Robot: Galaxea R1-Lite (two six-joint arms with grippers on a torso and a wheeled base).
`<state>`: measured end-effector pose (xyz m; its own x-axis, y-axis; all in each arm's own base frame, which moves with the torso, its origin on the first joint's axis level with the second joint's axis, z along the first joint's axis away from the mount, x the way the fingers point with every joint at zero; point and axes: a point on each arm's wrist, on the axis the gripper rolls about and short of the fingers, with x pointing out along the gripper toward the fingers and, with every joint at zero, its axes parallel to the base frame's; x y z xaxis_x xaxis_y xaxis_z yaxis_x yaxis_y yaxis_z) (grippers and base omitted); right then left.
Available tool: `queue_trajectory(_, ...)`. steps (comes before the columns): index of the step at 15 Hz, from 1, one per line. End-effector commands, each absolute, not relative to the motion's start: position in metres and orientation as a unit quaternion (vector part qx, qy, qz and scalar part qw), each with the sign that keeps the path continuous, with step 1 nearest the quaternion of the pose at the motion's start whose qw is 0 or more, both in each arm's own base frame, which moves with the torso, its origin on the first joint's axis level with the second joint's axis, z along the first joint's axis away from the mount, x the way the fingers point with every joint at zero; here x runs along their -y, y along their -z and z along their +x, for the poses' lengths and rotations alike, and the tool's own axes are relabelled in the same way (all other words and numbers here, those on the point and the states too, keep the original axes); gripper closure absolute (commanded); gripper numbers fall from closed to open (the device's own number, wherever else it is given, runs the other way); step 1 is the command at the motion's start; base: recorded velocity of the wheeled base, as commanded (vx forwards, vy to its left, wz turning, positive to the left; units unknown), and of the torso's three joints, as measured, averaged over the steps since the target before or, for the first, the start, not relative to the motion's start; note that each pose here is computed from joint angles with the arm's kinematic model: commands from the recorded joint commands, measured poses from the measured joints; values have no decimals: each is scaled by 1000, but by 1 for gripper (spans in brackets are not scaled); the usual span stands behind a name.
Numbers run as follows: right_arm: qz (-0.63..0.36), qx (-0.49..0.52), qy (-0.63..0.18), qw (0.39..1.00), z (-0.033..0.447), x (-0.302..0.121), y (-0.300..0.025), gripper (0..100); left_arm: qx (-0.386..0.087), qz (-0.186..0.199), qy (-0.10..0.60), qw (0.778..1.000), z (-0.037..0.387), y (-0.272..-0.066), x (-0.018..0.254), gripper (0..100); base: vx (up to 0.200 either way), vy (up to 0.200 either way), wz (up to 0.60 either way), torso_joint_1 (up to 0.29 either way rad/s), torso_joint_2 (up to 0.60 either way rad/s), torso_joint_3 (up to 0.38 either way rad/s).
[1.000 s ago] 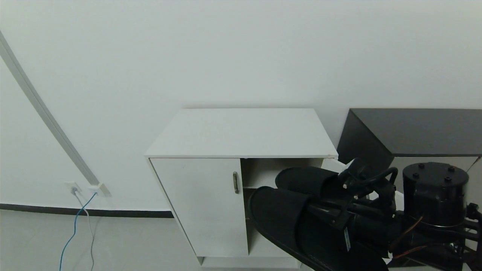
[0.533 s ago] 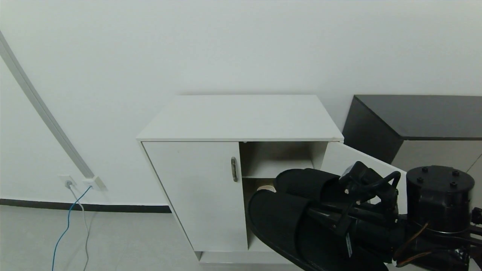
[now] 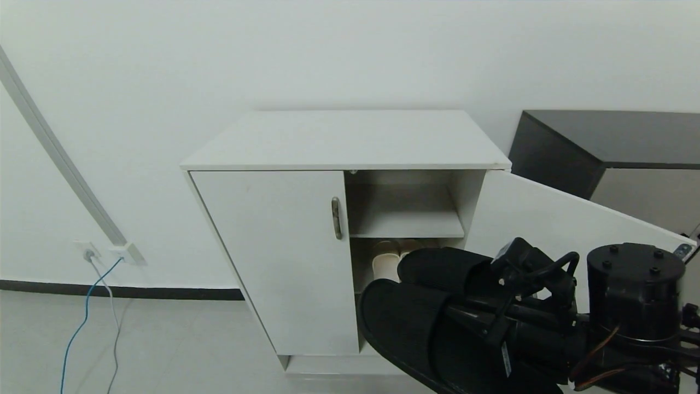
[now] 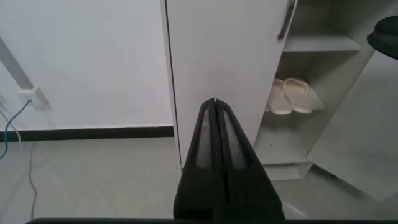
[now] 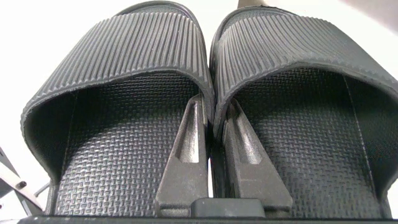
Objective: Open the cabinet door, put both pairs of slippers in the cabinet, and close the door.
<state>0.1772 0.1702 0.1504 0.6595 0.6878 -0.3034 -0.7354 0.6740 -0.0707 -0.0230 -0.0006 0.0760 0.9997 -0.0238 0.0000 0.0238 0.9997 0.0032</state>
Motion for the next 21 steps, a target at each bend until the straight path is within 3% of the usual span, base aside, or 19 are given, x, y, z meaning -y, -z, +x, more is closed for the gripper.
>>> queue_trajectory(1,-95,-130,-393,905,178,-171,-149,100,0,2,12,1000,-23,-76,1,100,0,0,0,-168,496,310)
queue_trajectory(16,-102,-144,-404,897,175,-176,-140,100,0,2,12,1000,-23,-76,1,100,0,0,0,-94,458,361)
queue_trajectory(21,-103,-146,-408,895,174,-177,-139,100,0,2,12,1000,-23,-76,1,100,0,0,0,0,97,101)
